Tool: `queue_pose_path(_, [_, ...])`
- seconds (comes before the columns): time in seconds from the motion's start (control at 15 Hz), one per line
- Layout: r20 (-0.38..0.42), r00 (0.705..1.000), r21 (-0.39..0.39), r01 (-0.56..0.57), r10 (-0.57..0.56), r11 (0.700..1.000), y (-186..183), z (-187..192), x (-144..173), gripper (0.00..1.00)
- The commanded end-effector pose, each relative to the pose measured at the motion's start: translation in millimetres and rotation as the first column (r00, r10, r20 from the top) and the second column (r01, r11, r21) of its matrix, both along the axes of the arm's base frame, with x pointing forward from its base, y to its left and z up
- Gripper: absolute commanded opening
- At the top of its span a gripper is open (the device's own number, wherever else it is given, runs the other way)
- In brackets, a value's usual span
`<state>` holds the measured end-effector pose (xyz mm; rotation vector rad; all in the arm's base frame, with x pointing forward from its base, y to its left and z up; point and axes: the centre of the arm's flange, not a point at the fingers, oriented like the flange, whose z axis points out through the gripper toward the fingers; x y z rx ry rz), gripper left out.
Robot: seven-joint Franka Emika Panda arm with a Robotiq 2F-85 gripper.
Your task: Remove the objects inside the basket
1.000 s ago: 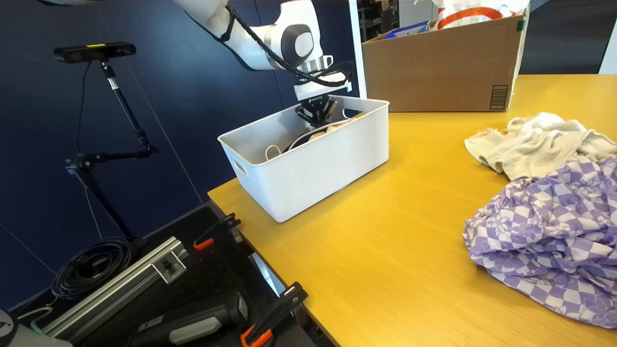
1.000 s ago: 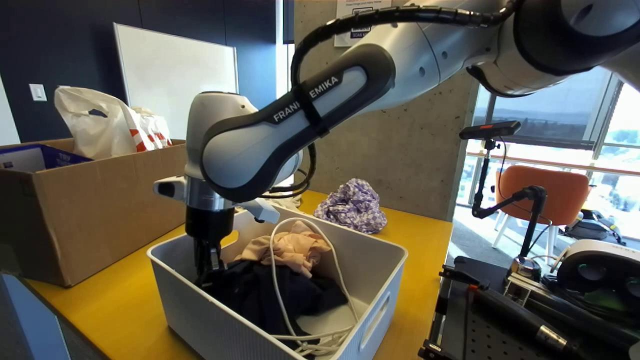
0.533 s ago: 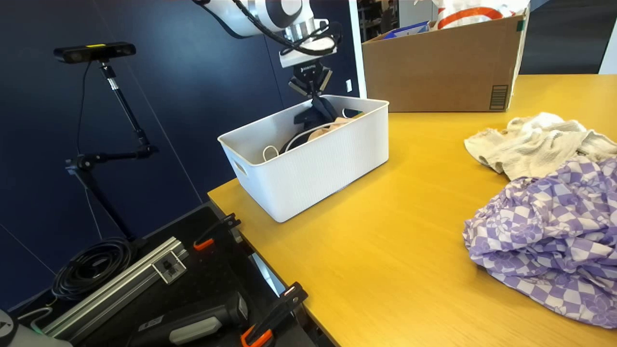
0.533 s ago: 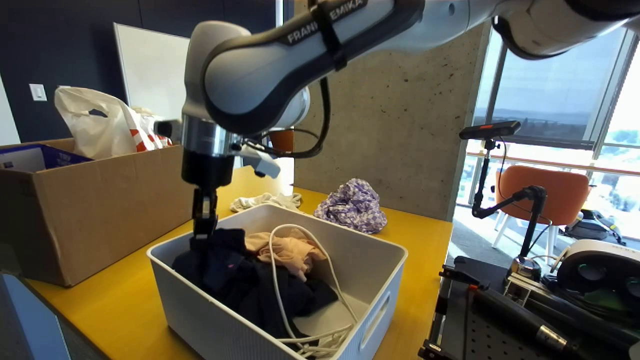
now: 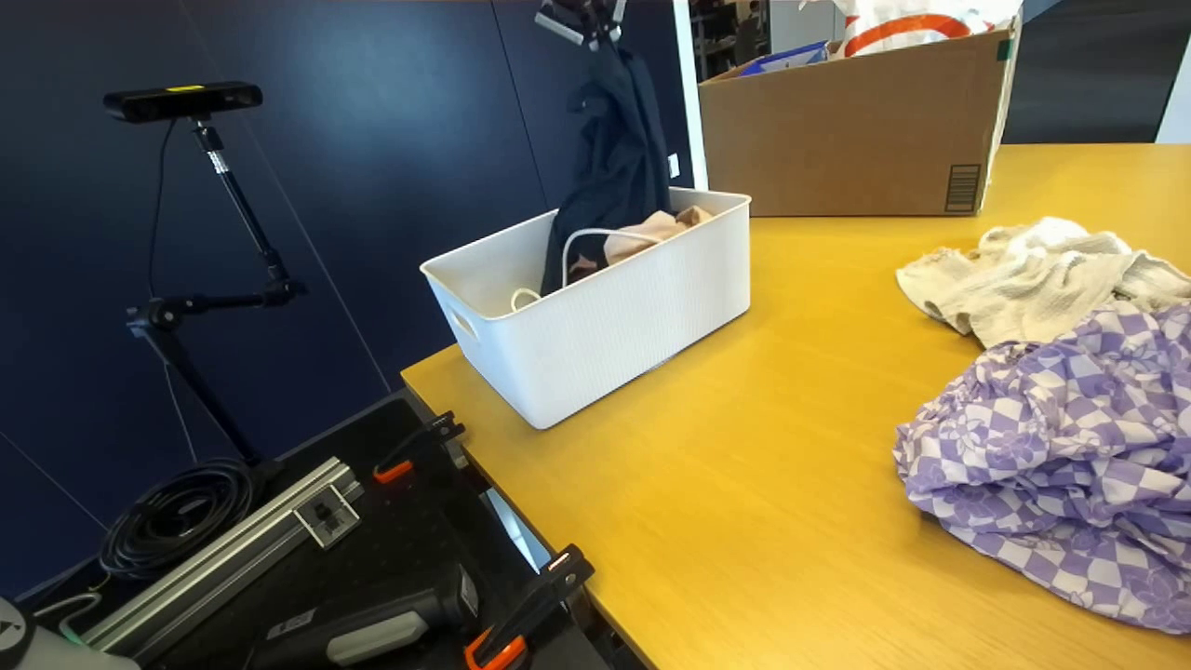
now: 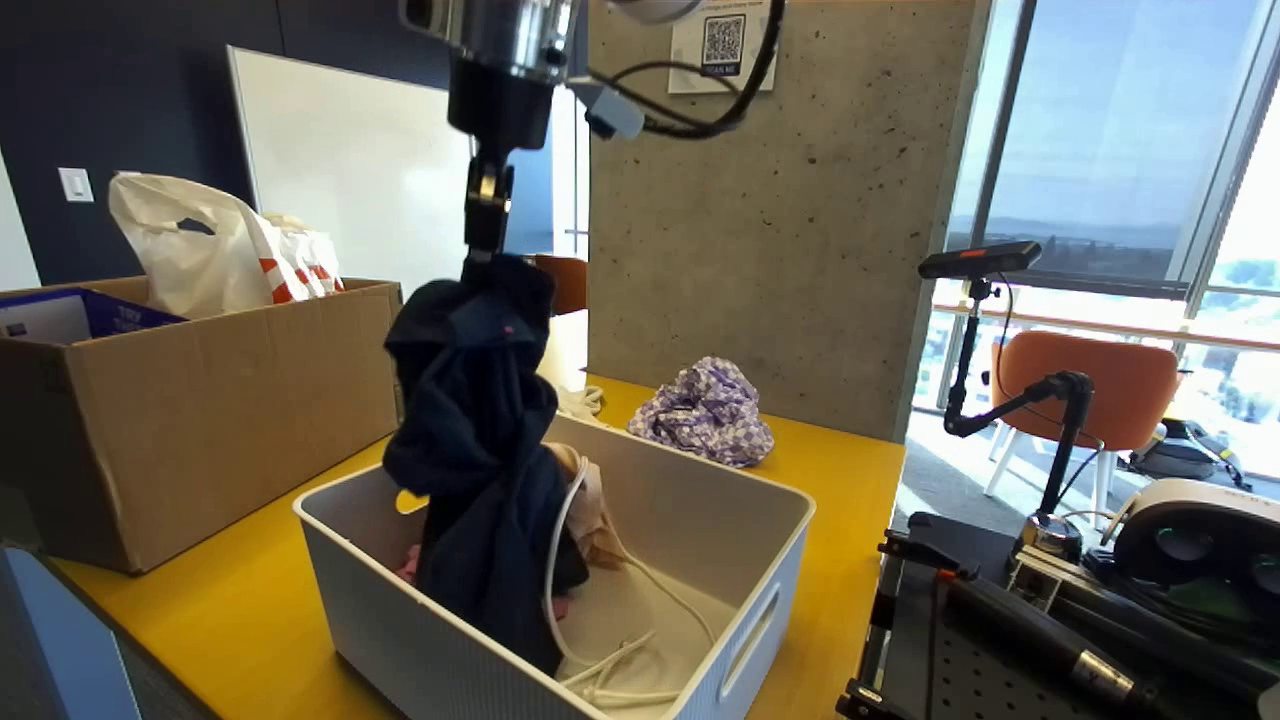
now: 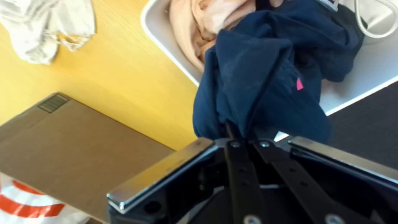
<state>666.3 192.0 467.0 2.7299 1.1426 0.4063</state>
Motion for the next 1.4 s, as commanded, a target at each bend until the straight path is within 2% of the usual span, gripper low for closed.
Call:
queue_pose_path(0.0, [0.088, 0.991, -0.072, 0.110, -0.103, 0.991, -49, 80, -32, 0.01])
queue_pose_path(0.2, [0.161, 0.972, -0.097, 0.187, -0.170, 0.978, -92, 152, -46, 0.01])
queue_pose_path(0.4, [0.241, 0.941, -0.125, 0.273, -0.238, 0.954, -133, 224, -72, 0.01])
queue_pose_path(0.53, [0.296, 0.909, -0.136, 0.345, -0.294, 0.929, -164, 270, -94, 0.01])
queue_pose_path(0.67, [0.334, 0.876, -0.112, 0.403, -0.348, 0.908, -201, 306, -121, 0.01])
queue_pose_path(0.8, [0.385, 0.828, -0.080, 0.469, -0.407, 0.879, -231, 329, -146, 0.01])
queue_pose_path(0.87, [0.403, 0.808, -0.065, 0.493, -0.429, 0.868, -245, 335, -157, 0.01])
queue_pose_path(1.0, [0.404, 0.790, -0.040, 0.519, -0.461, 0.854, -265, 328, -167, 0.01])
queue_pose_path(1.13, [0.378, 0.796, -0.021, 0.518, -0.473, 0.855, -273, 302, -160, 0.01])
queue_pose_path(1.33, [0.345, 0.817, 0.012, 0.489, -0.463, 0.872, -263, 249, -134, 0.01])
